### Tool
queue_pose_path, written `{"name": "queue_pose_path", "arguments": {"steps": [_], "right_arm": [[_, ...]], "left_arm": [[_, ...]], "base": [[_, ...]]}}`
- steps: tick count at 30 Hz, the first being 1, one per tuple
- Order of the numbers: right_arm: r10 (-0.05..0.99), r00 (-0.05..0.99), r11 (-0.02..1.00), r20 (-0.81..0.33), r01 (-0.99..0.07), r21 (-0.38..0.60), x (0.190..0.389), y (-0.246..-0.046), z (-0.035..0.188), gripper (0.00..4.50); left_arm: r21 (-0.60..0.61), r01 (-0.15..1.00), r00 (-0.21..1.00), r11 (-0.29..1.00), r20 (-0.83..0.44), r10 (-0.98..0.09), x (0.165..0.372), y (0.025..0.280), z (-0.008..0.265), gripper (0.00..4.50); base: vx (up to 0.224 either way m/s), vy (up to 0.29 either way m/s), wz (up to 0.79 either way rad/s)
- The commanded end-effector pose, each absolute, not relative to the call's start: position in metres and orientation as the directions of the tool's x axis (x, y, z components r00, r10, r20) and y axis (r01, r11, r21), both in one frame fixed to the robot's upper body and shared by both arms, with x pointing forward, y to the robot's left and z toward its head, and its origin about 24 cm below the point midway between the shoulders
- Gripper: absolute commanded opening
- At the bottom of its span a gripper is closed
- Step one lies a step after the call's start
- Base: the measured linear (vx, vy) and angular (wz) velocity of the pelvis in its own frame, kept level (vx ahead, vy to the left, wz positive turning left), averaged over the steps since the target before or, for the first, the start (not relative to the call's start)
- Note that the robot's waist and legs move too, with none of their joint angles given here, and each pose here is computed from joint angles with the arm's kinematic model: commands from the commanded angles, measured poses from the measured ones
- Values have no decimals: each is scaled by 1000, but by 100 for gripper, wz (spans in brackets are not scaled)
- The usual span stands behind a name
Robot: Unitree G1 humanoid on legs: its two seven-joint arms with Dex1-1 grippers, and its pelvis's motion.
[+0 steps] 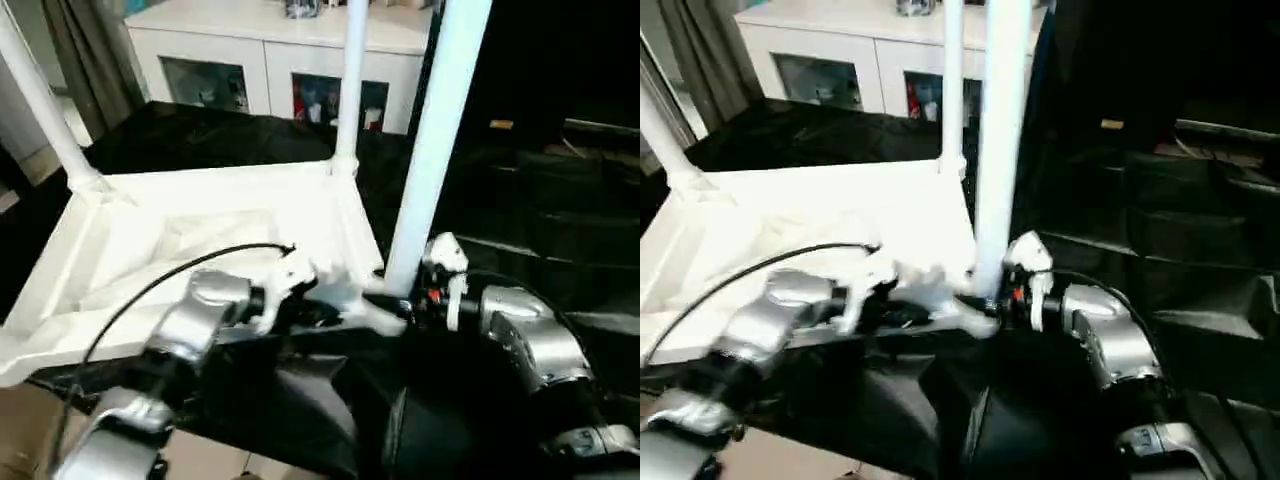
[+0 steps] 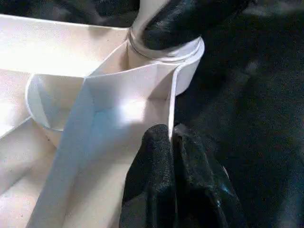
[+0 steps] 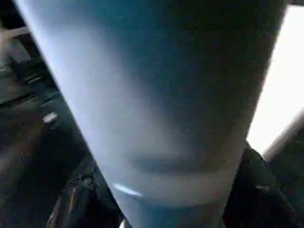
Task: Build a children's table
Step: Rotate leg to tighten
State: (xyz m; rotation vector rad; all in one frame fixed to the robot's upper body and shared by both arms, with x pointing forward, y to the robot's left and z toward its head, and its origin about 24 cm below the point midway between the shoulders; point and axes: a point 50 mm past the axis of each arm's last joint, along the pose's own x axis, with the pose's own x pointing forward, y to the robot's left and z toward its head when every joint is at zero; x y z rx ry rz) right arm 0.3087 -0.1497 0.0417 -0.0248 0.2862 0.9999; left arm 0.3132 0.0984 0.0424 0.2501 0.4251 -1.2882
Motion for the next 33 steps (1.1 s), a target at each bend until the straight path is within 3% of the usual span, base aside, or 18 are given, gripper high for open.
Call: {"name": "queue_pose_path", "arguments": {"steps": [1, 4, 7, 10, 12, 13, 16, 21, 25, 29, 33], "right_arm": [[788, 512, 594, -341, -779, 201, 300, -128, 8, 211], [682, 648, 729, -338, -635, 255, 309, -112, -2, 207], [640, 685, 767, -348, -591, 249, 312, -101, -4, 205], [683, 663, 730, -306, -639, 244, 312, -80, 0, 205], [704, 651, 710, -284, -648, 276, 312, -76, 2, 205], [722, 641, 692, -260, -656, 303, 313, -74, 5, 260], [751, 616, 660, -239, -684, 312, 313, -75, 8, 280], [835, 497, 549, -236, -780, 300, 307, -92, 12, 328], [882, 417, 468, -220, -830, 305, 302, -107, 18, 328], [922, 296, 361, -251, -890, 277, 293, -137, 28, 328], [930, 240, 319, -278, -904, 286, 289, -149, 29, 328]], "left_arm": [[5, 881, 443, 473, -360, -821, 334, 93, 55, 0], [19, 826, 536, 563, -334, -775, 342, 77, 58, 0], [13, 803, 569, 596, -313, -760, 345, 69, 59, 0], [9, 795, 580, 607, -306, -755, 345, 61, 58, 0], [9, 798, 576, 603, -306, -758, 345, 59, 58, 0], [11, 809, 562, 588, -307, -768, 344, 59, 58, 0], [10, 823, 544, 569, -307, -781, 343, 60, 57, 0], [1, 891, 431, 454, -316, -845, 334, 68, 55, 0], [-17, 929, 345, 370, -325, -881, 326, 75, 53, 0], [-53, 968, 210, 246, -369, -906, 314, 94, 48, 0], [-79, 977, 154, 198, -378, -913, 310, 104, 50, 0]], "base": [[0, 0, 0], [0, 0, 0], [0, 0, 0], [0, 0, 0], [0, 0, 0], [0, 0, 0], [0, 0, 0], [0, 0, 0], [0, 0, 0], [0, 0, 0], [0, 0, 0]]}}
